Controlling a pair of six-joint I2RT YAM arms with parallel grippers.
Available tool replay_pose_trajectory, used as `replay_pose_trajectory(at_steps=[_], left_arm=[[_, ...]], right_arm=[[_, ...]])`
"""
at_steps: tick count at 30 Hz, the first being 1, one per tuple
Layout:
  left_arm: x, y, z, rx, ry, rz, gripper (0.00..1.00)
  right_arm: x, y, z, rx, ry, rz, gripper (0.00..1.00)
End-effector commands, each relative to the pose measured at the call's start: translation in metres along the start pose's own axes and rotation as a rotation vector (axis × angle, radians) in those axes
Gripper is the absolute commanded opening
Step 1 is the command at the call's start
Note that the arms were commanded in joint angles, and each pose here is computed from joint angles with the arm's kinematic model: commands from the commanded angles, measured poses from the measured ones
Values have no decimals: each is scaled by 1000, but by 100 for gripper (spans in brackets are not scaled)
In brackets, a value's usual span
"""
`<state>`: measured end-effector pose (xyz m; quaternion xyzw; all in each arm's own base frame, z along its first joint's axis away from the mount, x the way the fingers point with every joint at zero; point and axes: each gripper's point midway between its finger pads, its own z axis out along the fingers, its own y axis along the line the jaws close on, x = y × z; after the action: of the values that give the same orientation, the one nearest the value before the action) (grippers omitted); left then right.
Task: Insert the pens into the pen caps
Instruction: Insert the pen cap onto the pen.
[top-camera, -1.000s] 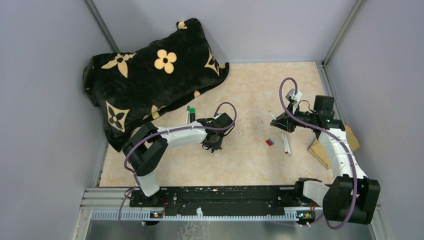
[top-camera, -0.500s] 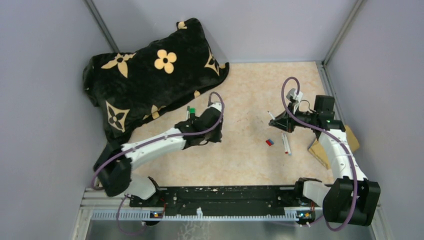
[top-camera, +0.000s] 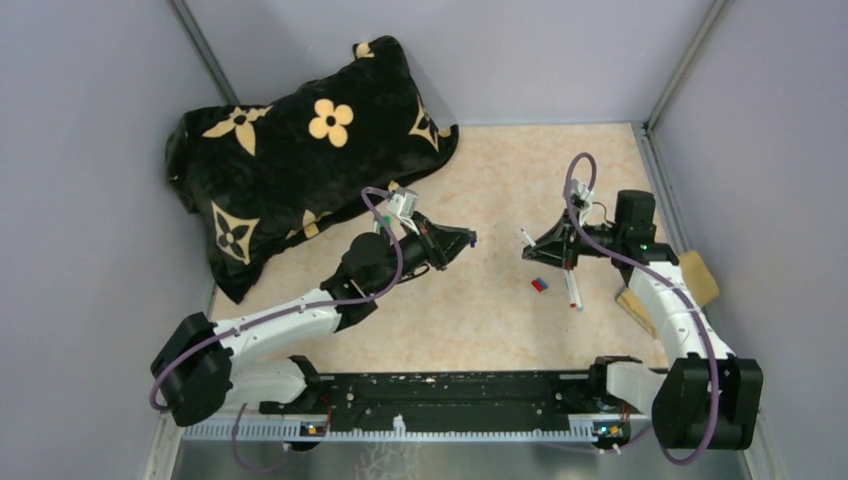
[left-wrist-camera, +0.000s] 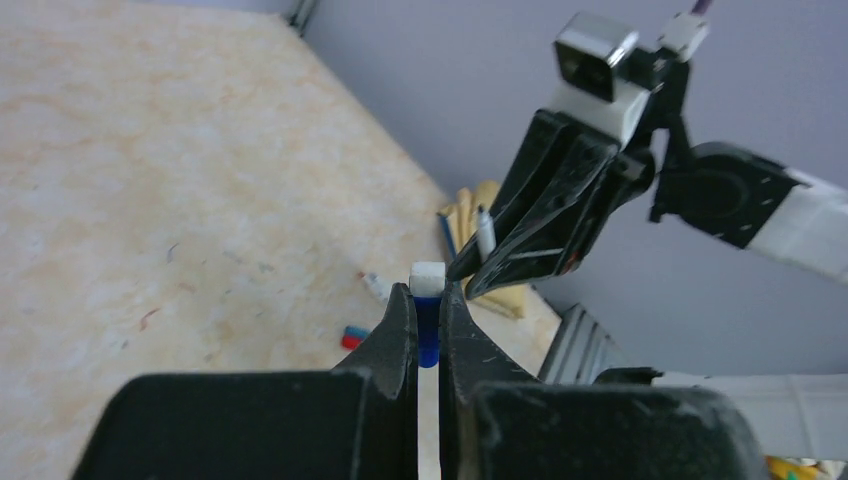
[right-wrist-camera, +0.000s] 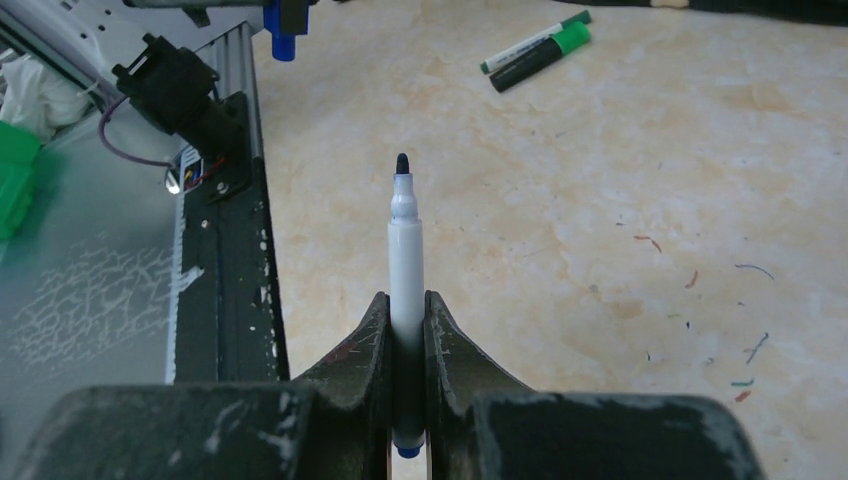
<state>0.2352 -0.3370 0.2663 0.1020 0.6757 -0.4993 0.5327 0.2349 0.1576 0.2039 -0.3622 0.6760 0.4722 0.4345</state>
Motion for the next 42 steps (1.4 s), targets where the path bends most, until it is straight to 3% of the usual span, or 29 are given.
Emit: replay_pose_trajectory(at_steps=[1, 9, 17, 42], left_arm=[[-33, -44, 6, 222, -148, -111, 0], [-45, -46, 11, 289, -275, -256, 0], [-47, -46, 22, 307, -343, -291, 0], [-32, -48, 35, 295, -336, -287, 0]], right_arm=[[-9, 21, 12, -117, -23, -53, 0], [-11, 37, 23, -194, -19, -44, 0], [-12, 47, 34, -246, -18, -24, 0], [-14, 49, 43, -239, -15, 14, 0]])
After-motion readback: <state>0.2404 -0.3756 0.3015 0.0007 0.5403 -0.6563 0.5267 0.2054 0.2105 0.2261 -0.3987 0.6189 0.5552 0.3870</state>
